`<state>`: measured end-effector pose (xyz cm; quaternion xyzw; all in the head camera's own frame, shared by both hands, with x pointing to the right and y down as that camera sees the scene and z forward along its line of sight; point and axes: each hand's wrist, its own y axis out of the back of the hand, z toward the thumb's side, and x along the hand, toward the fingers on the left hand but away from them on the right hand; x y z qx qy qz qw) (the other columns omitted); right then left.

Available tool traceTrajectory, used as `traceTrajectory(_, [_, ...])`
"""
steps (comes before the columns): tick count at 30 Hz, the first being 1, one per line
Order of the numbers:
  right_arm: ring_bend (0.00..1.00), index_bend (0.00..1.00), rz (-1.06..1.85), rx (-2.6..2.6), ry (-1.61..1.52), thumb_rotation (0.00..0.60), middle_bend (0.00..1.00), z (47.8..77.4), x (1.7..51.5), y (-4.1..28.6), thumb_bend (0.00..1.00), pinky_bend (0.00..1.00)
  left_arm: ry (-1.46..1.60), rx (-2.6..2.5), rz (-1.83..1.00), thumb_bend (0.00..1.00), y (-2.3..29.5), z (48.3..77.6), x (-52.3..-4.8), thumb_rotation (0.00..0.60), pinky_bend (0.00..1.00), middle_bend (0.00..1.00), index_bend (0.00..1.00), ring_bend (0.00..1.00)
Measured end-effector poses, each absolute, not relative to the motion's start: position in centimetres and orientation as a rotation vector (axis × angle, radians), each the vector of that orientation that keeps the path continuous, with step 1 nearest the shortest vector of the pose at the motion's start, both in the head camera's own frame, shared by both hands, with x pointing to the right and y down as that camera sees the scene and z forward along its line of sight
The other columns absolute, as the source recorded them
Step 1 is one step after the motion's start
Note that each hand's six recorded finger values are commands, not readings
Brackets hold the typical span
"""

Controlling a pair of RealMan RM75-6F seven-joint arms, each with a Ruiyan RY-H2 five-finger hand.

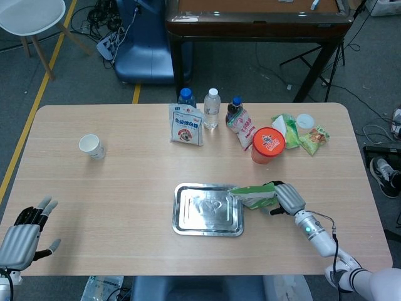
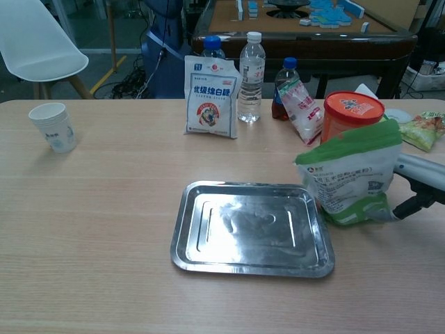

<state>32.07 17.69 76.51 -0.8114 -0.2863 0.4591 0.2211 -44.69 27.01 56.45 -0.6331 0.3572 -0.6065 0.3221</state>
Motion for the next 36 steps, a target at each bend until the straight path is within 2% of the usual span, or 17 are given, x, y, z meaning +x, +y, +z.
traceTrajectory(6, [0.37,0.52,1.254,-2.222,-0.826,0.6,0.47,76.8,32.3,17.8,0.4,0.38,0.936,-1.656,-1.591,0.22,26.9,56.3,-44.6,0.6,0.08,0.05,0.12,0.15])
traceTrajectory(18, [0.45,0.59,1.189,-2.213,-0.875,0.6,0.53,76.5,32.3,17.5,0.48,0.48,0.944,-1.652,-1.589,0.22,26.8,56.3,-44.5,0.6,0.08,0.05,0.12,0.15])
traceTrajectory(36, [0.53,0.69,1.01,-2.163,-0.77,0.6,0.61,72.6,29.8,14.2,0.58,0.55,0.96,-1.649,-1.579,0.22,26.8,56.2,-45.0,0.6,0.08,0.05,0.12,0.15])
